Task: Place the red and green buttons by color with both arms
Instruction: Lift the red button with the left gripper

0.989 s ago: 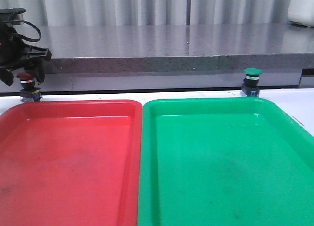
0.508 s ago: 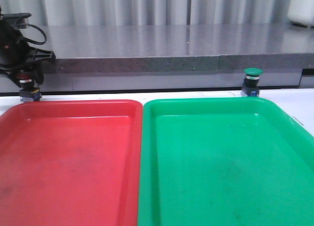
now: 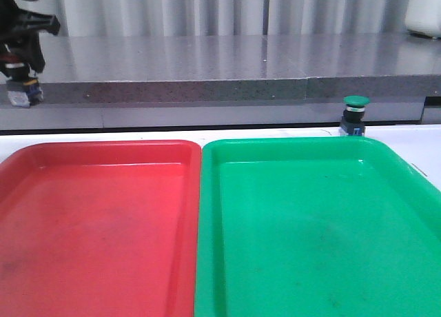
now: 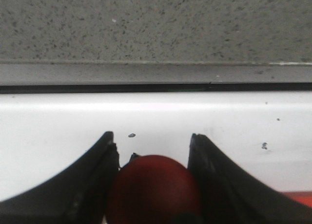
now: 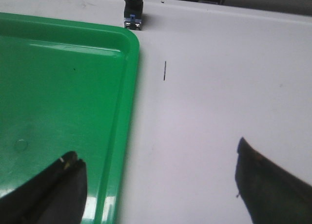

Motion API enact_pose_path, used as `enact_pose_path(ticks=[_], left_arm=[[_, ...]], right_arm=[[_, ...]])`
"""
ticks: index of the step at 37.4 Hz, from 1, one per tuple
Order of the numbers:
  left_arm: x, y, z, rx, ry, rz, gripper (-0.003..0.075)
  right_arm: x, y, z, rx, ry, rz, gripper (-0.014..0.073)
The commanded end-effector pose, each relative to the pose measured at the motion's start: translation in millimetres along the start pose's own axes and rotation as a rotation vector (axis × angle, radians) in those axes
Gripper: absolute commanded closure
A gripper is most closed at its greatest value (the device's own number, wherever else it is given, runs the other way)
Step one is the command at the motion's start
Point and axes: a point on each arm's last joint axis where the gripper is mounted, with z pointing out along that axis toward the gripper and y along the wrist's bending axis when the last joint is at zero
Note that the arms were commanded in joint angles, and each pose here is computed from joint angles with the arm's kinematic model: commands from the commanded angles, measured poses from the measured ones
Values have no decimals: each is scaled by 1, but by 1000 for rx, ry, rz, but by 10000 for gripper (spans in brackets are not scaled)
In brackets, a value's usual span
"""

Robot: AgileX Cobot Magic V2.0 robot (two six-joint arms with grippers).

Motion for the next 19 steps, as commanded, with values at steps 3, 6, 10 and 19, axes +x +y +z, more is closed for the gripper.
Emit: enact_pose_path(ticks=[3,6,10,19], left_arm=[[-8,-17,-76,39,-191,41,500],[3,-25,-100,58,-226,57,500],[24,-34,-122,84,-250,80,500],[75,-54,-153,157,-241,143,500]], right_arm=[[-15,-1,-6,12,-93,-18,-39],[-15,-1,-6,12,-93,-18,-39],[-15,-1,-6,12,-93,-18,-39],[-15,-1,-6,12,-93,-18,-39]])
